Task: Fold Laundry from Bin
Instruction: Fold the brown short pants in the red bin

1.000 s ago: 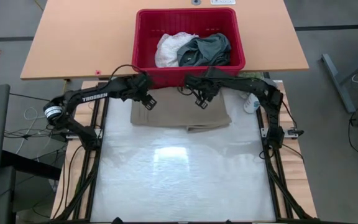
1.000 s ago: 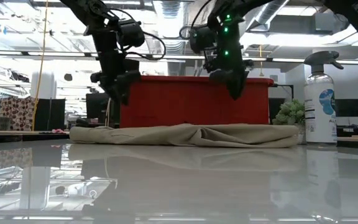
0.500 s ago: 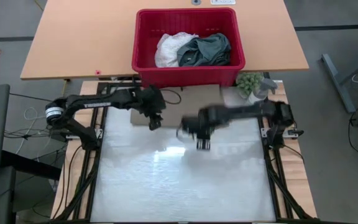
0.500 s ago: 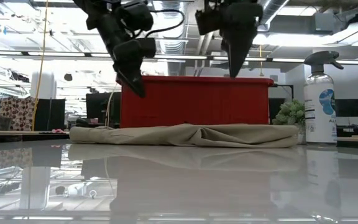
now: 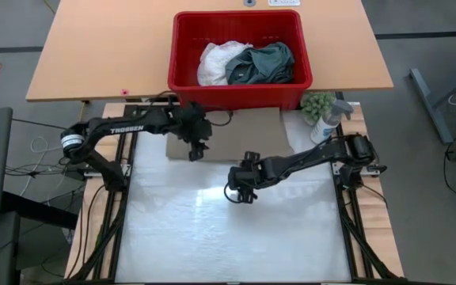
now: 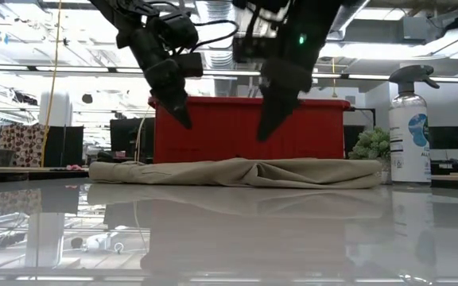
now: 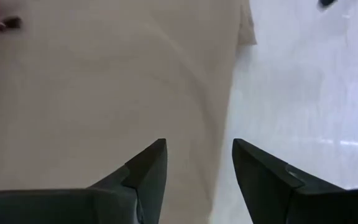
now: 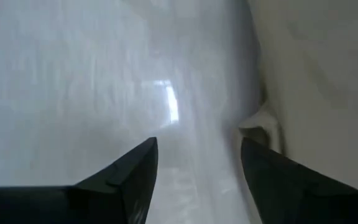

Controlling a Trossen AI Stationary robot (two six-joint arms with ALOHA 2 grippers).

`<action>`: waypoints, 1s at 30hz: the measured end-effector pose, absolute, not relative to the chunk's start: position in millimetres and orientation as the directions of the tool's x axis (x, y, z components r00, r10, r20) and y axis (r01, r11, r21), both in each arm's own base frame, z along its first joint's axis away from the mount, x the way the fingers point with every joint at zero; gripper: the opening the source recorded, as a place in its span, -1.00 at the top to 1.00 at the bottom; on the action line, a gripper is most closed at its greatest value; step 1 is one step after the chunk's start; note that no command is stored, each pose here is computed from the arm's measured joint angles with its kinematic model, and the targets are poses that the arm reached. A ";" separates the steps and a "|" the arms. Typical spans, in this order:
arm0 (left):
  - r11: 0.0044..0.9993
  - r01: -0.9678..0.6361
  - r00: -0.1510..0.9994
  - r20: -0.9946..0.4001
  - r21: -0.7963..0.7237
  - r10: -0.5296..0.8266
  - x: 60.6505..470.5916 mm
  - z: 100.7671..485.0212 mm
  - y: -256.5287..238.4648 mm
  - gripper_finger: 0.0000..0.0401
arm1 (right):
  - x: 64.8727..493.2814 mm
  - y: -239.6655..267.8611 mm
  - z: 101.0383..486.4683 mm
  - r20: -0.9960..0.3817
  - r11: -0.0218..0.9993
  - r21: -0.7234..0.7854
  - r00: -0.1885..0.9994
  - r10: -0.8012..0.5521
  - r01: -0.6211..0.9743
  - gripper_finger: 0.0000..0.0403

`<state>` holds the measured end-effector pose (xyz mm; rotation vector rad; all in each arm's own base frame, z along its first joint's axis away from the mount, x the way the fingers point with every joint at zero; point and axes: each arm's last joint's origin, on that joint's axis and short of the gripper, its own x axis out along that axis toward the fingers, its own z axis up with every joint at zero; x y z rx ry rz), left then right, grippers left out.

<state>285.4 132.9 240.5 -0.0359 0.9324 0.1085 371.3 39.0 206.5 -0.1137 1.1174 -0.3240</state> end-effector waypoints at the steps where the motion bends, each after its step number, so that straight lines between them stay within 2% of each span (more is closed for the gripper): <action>1: 0.994 -0.105 0.598 -0.797 0.026 0.084 285.4 241.0 134.8 0.14 | 370.6 37.8 201.8 -0.869 0.946 -0.255 0.383 -0.314 0.197 -0.24; 5: 0.994 -0.098 0.616 -0.781 0.047 0.098 284.6 242.5 140.8 0.15 | 370.4 29.4 190.9 -0.865 0.930 -0.295 0.353 -0.357 0.219 -0.23; 11: 0.993 -0.094 0.625 -0.772 0.071 0.114 283.1 243.3 146.6 0.15 | 373.1 14.9 186.4 -0.849 0.921 -0.281 0.378 -0.370 0.269 -0.23; 25: 0.996 -0.090 0.555 -0.829 0.027 0.073 301.6 197.8 159.8 0.15 | 379.3 2.2 177.1 -0.845 0.913 -0.274 0.377 -0.379 0.303 -0.23; 30: 0.997 -0.075 0.523 -0.851 0.017 0.054 305.4 182.7 161.8 0.15 | 381.9 -1.2 161.8 -0.851 0.900 -0.311 0.333 -0.407 0.306 -0.12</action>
